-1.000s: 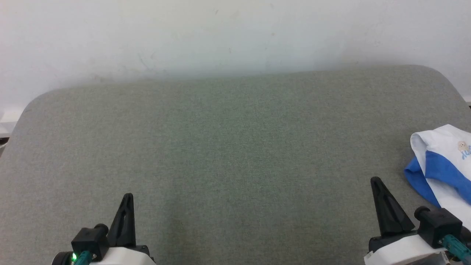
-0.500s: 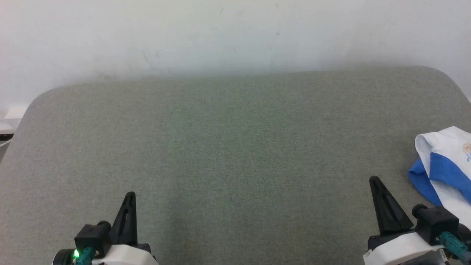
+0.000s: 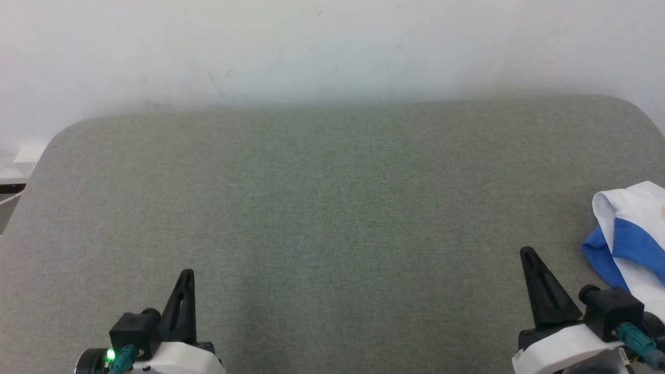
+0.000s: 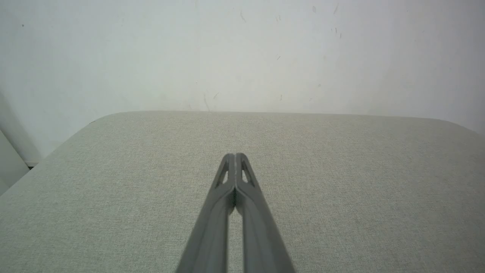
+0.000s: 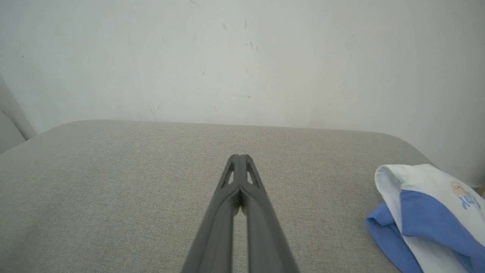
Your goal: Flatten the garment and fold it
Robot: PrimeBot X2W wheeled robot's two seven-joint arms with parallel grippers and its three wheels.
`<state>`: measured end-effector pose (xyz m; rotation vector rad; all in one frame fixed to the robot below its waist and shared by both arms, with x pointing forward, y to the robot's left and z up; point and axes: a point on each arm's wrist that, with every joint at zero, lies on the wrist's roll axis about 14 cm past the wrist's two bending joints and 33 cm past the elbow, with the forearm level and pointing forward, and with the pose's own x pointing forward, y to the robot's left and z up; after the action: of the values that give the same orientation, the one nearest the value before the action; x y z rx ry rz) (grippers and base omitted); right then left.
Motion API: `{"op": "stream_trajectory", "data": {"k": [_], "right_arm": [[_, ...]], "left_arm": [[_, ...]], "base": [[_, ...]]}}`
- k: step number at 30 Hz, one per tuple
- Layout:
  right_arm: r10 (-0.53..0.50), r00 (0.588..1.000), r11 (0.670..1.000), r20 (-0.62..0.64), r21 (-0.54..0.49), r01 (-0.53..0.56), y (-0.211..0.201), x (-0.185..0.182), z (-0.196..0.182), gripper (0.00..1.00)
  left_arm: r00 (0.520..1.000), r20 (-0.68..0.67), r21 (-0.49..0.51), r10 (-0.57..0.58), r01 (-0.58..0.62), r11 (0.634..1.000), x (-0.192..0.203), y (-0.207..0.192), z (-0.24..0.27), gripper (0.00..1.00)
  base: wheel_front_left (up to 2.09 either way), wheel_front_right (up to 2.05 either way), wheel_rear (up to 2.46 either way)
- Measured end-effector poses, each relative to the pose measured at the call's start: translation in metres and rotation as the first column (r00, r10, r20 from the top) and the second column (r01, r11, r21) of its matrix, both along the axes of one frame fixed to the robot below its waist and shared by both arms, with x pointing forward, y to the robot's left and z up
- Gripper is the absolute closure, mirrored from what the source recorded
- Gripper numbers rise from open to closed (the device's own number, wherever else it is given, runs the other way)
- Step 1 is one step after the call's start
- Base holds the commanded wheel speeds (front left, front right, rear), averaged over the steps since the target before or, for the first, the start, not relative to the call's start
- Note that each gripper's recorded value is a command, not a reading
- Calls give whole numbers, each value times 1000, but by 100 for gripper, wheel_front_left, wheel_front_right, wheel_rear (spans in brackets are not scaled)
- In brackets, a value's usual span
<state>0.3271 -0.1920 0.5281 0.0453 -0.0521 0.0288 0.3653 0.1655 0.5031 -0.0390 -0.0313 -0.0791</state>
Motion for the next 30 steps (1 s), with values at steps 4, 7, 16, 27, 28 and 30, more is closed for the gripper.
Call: {"op": "stream_trajectory", "data": {"k": [4, 7, 16, 27, 28, 30], "right_arm": [[4, 1000, 1000, -9, -6, -4, 1, 1, -2, 100], [8, 1000, 1000, -10, -8, -8, 2, 3, -2, 100], [18, 1000, 1000, -16, -17, -18, 5, 7, -2, 100], [31, 999, 999, -23, -29, -32, 9, 13, -2, 100], [31, 999, 999, -23, -29, -32, 9, 13, -2, 100], [34, 999, 999, -21, -33, -35, 10, 14, -1, 100]], "left_arm": [[1000, -2, 2, 7, -6, 1000, 0, 1, 1, 100], [1000, -5, 1, 8, -8, 1000, 1, 1, 2, 100], [1000, -10, 9, 12, -12, 1000, 1, 2, 3, 100], [1000, -12, 23, 20, -20, 1000, 2, 3, 6, 100], [1000, -12, 23, 20, -20, 1000, 2, 3, 6, 100], [1000, -14, 22, 22, -22, 1000, 2, 3, 7, 100]], "base": [[0, 0, 0], [0, 0, 0], [0, 0, 0], [0, 0, 0], [0, 0, 0], [0, 0, 0]]}}
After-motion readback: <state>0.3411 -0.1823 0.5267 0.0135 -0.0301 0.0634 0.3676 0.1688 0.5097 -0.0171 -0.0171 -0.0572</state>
